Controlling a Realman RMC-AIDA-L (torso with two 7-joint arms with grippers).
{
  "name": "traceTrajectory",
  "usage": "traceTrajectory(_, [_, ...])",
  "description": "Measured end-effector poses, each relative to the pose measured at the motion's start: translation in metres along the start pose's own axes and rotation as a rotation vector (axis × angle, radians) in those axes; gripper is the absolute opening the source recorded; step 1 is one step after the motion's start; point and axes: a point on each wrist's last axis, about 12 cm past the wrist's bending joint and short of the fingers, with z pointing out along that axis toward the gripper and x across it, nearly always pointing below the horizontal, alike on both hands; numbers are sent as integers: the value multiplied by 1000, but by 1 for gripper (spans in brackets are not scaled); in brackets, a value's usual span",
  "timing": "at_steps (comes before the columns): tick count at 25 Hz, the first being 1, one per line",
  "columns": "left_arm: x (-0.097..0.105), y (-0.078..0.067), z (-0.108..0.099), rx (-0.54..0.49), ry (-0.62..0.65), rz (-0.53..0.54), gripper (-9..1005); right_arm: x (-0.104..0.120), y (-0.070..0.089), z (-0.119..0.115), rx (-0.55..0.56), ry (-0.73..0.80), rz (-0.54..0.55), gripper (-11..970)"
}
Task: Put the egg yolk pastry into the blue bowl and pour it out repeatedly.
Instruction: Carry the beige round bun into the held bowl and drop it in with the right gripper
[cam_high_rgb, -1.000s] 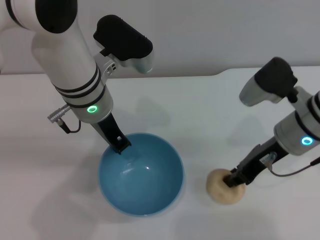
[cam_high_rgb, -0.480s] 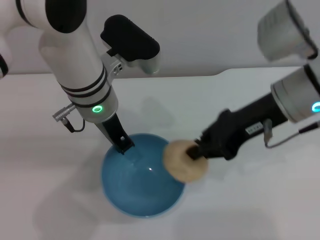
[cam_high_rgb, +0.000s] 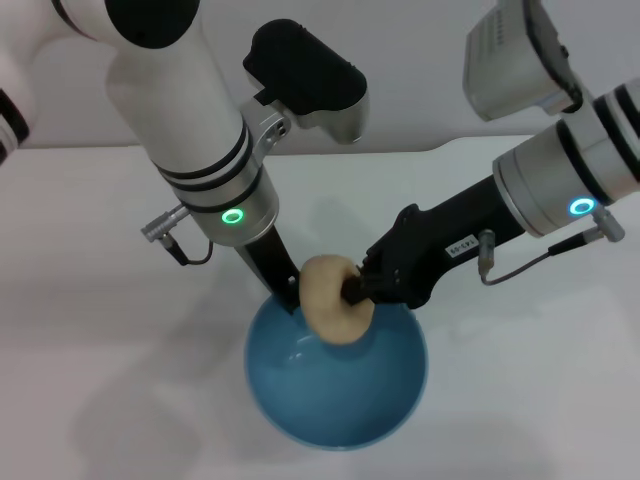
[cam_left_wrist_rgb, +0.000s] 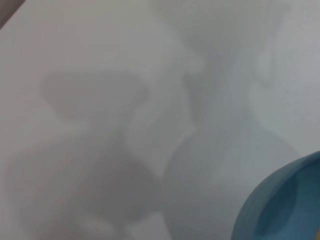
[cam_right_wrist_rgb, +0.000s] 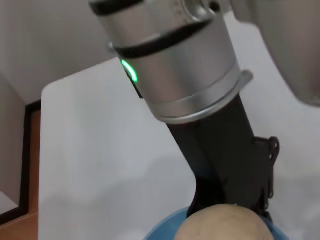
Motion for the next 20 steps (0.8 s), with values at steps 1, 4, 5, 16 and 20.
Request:
traceTrajectory(1, [-2, -1, -1, -1, -4, 5, -2, 1, 0, 1, -3, 2, 10, 10])
traceTrajectory(4, [-5, -2, -2, 2, -17, 11, -2, 4, 1, 3, -16, 12, 22, 38])
traceTrajectory(5, [-6, -3, -3, 3, -21, 12, -2, 5, 2, 4, -22, 19, 25, 54])
traceTrajectory(16, [-8, 2, -3, -14, -35, -10, -1, 16, 6, -7, -64, 37, 99, 308])
traceTrajectory(20, [-8, 5, -4, -30, -31, -22, -1, 21, 5, -17, -67, 7, 127, 419])
